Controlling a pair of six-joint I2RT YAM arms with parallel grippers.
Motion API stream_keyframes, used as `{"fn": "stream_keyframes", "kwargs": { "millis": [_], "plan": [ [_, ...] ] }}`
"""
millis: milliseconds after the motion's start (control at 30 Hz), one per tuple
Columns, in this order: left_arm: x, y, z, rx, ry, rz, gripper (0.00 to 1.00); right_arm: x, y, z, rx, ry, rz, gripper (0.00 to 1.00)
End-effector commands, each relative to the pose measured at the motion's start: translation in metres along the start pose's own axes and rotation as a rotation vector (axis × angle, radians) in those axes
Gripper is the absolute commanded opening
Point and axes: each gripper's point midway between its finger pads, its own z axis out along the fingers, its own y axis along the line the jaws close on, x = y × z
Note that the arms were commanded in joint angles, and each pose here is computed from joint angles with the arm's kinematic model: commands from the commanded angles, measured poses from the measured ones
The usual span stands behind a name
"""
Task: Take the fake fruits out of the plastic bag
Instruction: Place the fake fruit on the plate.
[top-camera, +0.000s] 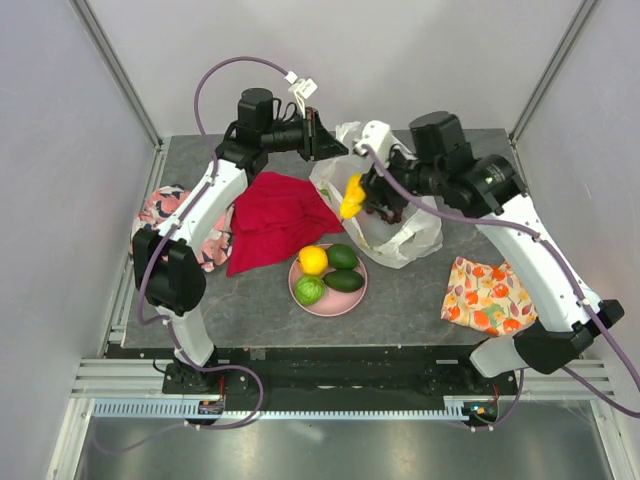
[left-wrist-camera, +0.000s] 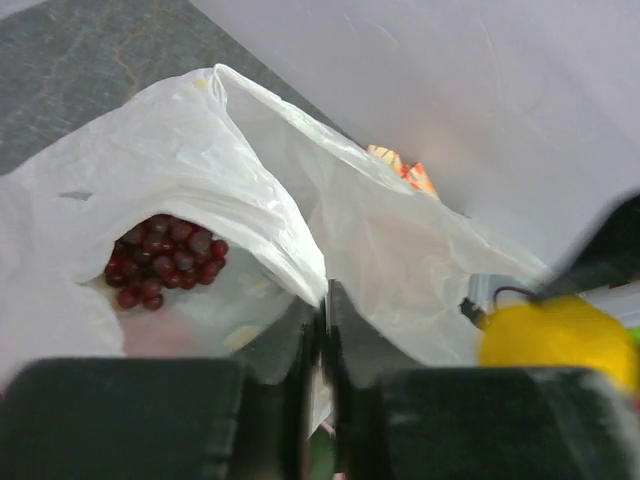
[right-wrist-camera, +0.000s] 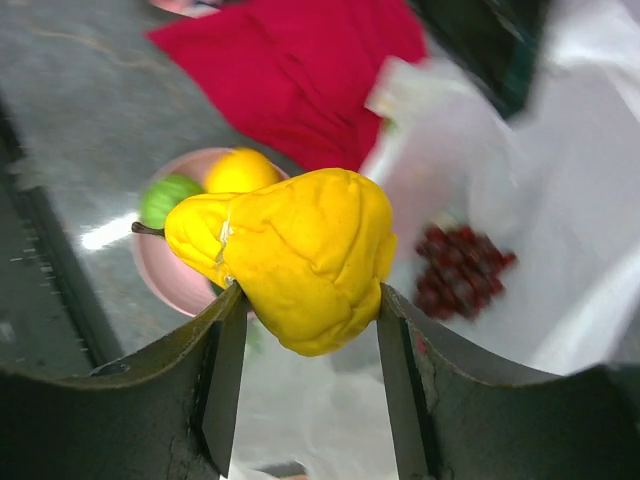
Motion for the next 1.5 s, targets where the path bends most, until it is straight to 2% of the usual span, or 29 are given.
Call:
{"fn": "stream_keyframes", "kwargs": {
  "millis": [0, 67, 100, 200, 300, 333, 400, 567, 933, 1100, 1200, 1233, 1300, 1400, 1467],
  "plan": [
    [-0.031, -0.013, -0.026, -0.039, -0.069, 0.106, 0.34, -0.027, 0.066, 0.004, -0.199, -0.038, -0.060, 0.57],
    [-0.038, -0.021, -0.037, -0.045, -0.083, 0.121, 0.46, -0.012, 0.099, 0.020, -0.292, 0.016, -0.127, 0.57],
    [-0.042, -0.018, -0.045, -0.063, -0.094, 0.129, 0.48, -0.007, 0.119, 0.026, -0.342, 0.038, -0.167, 0.57],
    [-0.054, -0.021, -0.071, -0.110, -0.133, 0.144, 0.52, 0.026, 0.139, 0.049, -0.415, 0.139, -0.220, 0.56],
    [-0.060, -0.030, -0.099, -0.153, -0.169, 0.174, 0.53, 0.053, 0.147, 0.073, -0.417, 0.274, -0.060, 0.54],
    [-0.061, -0.037, -0.109, -0.168, -0.184, 0.191, 0.53, 0.061, 0.155, 0.078, -0.421, 0.301, 0.048, 0.54],
    [-0.062, -0.038, -0.123, -0.199, -0.199, 0.204, 0.53, 0.069, 0.163, 0.075, -0.429, 0.307, 0.118, 0.57],
    [-0.058, -0.047, -0.150, -0.243, -0.236, 0.208, 0.52, 0.122, 0.183, 0.074, -0.443, 0.475, 0.324, 0.57],
    [-0.051, -0.044, -0.173, -0.290, -0.268, 0.185, 0.52, 0.180, 0.181, 0.126, -0.427, 0.682, 0.539, 0.56],
    [-0.049, -0.038, -0.176, -0.301, -0.270, 0.169, 0.52, 0.192, 0.165, 0.144, -0.354, 0.730, 0.586, 0.57],
    [-0.047, -0.038, -0.175, -0.288, -0.271, 0.156, 0.52, 0.195, 0.156, 0.144, -0.328, 0.760, 0.601, 0.72],
    [-0.047, -0.038, -0.174, -0.284, -0.271, 0.147, 0.52, 0.197, 0.154, 0.143, -0.321, 0.770, 0.602, 0.88],
    [-0.046, -0.037, -0.173, -0.278, -0.272, 0.141, 0.52, 0.195, 0.153, 0.137, -0.313, 0.773, 0.599, 0.98],
    [-0.046, -0.037, -0.172, -0.267, -0.269, 0.131, 0.52, 0.170, 0.148, 0.119, -0.345, 0.709, 0.529, 0.98],
    [-0.045, -0.036, -0.171, -0.261, -0.264, 0.123, 0.52, 0.147, 0.141, 0.100, -0.388, 0.625, 0.403, 0.98]
  ]
}}
